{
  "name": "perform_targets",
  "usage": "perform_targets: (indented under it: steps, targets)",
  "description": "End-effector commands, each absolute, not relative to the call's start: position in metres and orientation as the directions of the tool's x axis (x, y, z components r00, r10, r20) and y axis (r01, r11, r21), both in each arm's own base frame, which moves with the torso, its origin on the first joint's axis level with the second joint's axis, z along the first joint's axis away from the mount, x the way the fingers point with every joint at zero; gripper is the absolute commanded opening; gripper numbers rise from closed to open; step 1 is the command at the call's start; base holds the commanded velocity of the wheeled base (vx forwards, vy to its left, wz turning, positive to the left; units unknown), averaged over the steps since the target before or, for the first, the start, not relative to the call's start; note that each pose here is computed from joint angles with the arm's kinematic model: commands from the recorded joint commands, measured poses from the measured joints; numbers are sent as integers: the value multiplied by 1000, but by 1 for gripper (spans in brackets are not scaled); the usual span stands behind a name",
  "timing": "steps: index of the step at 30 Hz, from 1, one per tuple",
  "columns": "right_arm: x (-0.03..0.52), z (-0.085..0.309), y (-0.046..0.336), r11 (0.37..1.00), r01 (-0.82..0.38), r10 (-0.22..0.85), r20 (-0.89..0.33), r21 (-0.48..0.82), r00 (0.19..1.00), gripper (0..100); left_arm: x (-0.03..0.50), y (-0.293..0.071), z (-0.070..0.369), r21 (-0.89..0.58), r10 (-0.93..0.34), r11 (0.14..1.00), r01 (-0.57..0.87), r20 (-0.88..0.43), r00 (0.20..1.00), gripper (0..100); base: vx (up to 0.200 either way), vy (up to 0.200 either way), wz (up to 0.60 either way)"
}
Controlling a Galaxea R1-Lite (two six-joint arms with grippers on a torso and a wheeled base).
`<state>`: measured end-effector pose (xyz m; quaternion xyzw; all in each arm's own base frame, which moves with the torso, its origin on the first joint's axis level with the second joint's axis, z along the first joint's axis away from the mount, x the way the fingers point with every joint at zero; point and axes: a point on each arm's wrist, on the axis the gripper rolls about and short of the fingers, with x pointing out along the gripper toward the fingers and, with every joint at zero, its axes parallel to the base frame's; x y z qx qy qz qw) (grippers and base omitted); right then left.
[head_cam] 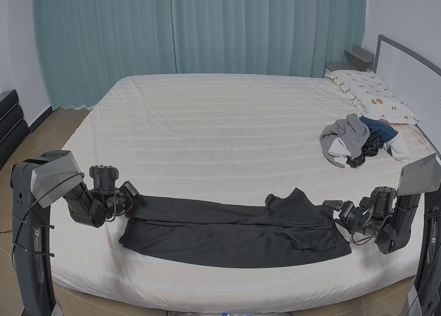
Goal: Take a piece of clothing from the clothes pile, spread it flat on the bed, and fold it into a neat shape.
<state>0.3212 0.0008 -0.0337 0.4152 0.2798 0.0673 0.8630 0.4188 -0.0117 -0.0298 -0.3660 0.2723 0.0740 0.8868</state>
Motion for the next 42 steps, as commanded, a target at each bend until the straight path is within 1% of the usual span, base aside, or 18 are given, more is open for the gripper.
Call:
perform_targets:
  steps: [1,9,24,26,27,42]
  targets:
    - [324,-35,0,646,114,347,-423,755,837,100,420,-11,-32,-640,-47,687,-345,-513,857,0,0,0,0]
    - [332,-35,-1,646,97,345,-403,757,848,100,419,-11,-37,-634,-44,687,-354,-523,851,0,0,0,0]
    - [353,-47,-1,645,95,341,-397,758,852,100,419,-11,-37,-633,-42,687,-356,-524,850,0,0,0,0]
    - [355,-49,0,652,104,323,-399,751,858,100,419,-11,-37,-633,-42,687,-356,-524,850,0,0,0,0]
    - [355,-50,-1,655,109,314,-400,748,861,0,419,-11,-37,-633,-42,687,-356,-524,850,0,0,0,0]
    - [363,-44,-16,654,117,263,-370,747,891,0,418,-11,-37,-632,-41,687,-358,-526,850,0,0,0,0]
